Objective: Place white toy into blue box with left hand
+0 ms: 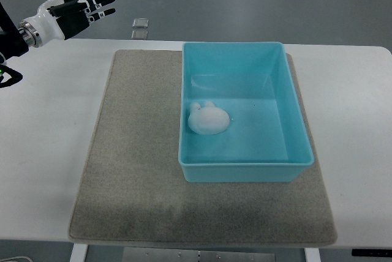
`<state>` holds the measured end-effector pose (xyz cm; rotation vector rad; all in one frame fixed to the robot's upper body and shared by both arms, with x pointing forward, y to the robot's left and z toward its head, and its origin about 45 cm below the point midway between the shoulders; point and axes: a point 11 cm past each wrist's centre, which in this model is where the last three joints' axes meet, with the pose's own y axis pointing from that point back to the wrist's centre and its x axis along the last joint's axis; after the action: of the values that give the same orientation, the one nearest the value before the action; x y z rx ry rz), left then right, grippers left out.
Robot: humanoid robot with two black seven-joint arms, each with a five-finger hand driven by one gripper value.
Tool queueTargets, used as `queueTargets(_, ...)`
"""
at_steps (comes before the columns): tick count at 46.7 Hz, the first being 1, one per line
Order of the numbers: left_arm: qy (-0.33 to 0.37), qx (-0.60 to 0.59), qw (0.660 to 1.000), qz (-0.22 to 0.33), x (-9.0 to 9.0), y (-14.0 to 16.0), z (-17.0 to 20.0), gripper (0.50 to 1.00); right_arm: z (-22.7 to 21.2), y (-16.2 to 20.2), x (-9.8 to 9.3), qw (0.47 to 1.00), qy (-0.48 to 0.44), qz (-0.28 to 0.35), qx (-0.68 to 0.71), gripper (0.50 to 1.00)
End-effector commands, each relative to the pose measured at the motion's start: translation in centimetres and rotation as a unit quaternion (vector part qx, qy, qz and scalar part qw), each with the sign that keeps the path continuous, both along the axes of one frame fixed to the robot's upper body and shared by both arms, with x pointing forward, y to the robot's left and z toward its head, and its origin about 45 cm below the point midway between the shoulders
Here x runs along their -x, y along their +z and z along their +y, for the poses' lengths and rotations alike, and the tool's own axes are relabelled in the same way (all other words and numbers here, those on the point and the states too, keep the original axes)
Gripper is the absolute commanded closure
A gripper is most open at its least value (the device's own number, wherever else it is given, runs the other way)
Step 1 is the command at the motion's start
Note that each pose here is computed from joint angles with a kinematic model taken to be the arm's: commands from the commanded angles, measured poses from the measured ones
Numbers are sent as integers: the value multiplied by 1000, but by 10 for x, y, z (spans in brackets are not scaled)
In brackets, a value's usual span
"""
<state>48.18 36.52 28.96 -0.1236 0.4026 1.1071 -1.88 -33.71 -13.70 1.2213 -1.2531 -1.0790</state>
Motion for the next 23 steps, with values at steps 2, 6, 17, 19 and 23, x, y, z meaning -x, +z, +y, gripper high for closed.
queueTargets(2, -1, 3, 1000, 3, 1, -1, -1, 500, 0, 0, 0, 1000, 0, 0, 0, 564)
queueTargets(6, -1, 5, 1000, 2, 0, -1, -1, 500, 0, 0, 0, 1000, 0, 0, 0, 564)
queueTargets(17, -8, 25, 1000, -6, -3, 2, -14, 500, 0, 0, 0, 1000, 0, 0, 0, 564)
queueTargets(19, -6, 31, 999, -9, -4, 4, -13, 500, 0, 0, 0, 1000, 0, 0, -1, 564)
queueTargets(23, -3, 42, 999, -16, -5, 9, -13, 500, 0, 0, 0, 1000, 0, 0, 0, 564)
